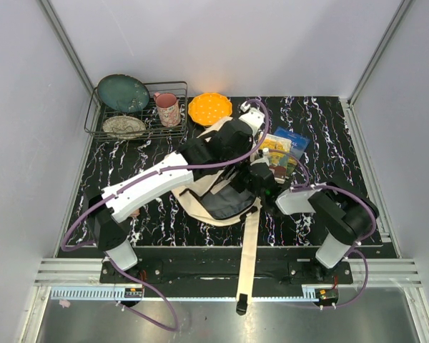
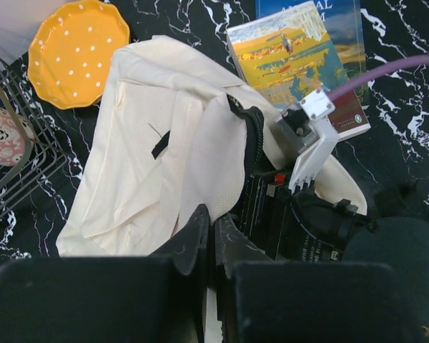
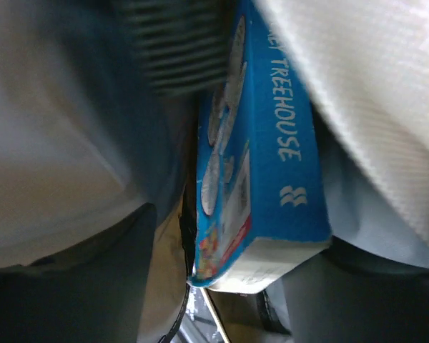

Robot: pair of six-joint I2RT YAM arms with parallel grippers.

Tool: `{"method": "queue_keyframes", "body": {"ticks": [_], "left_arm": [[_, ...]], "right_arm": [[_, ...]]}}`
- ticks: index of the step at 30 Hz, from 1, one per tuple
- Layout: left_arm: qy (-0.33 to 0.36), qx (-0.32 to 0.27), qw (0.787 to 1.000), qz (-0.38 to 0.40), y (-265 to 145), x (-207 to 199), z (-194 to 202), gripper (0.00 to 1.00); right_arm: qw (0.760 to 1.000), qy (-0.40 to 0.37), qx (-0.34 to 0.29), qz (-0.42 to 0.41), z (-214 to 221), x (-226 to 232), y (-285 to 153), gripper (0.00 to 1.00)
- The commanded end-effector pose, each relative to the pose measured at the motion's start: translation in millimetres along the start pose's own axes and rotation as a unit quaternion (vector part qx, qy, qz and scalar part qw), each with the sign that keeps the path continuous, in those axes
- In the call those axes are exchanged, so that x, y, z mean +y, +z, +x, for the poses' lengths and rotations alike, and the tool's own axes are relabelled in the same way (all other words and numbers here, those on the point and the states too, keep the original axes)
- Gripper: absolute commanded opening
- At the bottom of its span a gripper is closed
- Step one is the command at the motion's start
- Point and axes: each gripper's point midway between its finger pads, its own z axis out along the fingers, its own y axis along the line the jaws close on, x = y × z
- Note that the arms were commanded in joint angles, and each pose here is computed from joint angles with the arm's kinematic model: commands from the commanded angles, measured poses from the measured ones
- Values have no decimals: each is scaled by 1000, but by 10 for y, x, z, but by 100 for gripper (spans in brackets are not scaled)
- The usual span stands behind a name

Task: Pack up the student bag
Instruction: Place the book in the student bag.

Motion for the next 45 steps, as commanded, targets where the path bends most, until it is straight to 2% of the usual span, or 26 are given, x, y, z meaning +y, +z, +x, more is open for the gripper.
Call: {"method": "queue_keyframes", "body": {"ticks": [1,2,4,5,13,17,18,19,21,22,23,24,26,32,36,39,40,41,42,43,45], "left_arm": [[-56,-89,994,9,-274,137,-477,0],[-58,-89,994,8,-262,152,-471,0],[-61,-85,994,4,-245,194,-423,0],[-63,-84,995,2,-231,214,-403,0],[-82,-73,994,-6,-144,353,-250,0],[-86,-73,994,-6,-132,383,-238,0],[-87,-73,994,-4,-125,378,-231,0],[-90,-73,993,3,-119,351,-241,0],[-92,-75,993,9,-118,331,-267,0],[-93,-75,993,16,-117,300,-270,0],[-95,-76,992,18,-127,297,-276,0],[-95,-75,993,18,-125,301,-272,0],[-94,-75,993,19,-139,299,-268,0],[-94,-76,992,19,-181,316,-244,0],[-92,-73,993,16,-168,326,-218,0],[-83,-63,994,9,-136,340,-120,0],[-82,-59,995,9,-129,339,-80,0],[-82,-59,995,9,-130,339,-64,0],[-82,-54,995,8,-129,346,-5,1],[-85,-56,995,9,-130,342,1,5],[-87,-53,995,8,-118,354,68,21]], "right_arm": [[998,-55,-38,-1,-222,312,-91,76],[997,-71,-40,-6,-255,381,-140,84],[996,-87,-30,8,-227,347,-199,90],[995,-98,-29,9,-241,373,-244,99],[993,-108,9,43,-131,249,-489,100],[995,-99,-4,32,-179,312,-650,99],[995,-99,-5,31,-179,303,-654,94],[994,-101,-1,34,-169,296,-650,70],[994,-102,6,41,-146,272,-583,54],[994,-102,13,34,-119,297,-548,40],[995,-95,19,38,-86,256,-500,19],[995,-90,21,35,-75,267,-463,15],[995,-86,26,32,-37,257,-369,14],[994,-96,37,36,-3,229,-290,20],[992,-112,36,44,-27,212,-381,31],[990,-129,-24,57,-288,282,-635,40],[987,-137,-35,74,-343,233,-755,49],[986,-145,-62,56,-473,411,-951,53],[980,-152,-103,78,-640,350,-1068,58],[974,-162,-113,112,-695,217,-1200,64],[963,-168,-167,131,-923,204,-1499,67]]}}
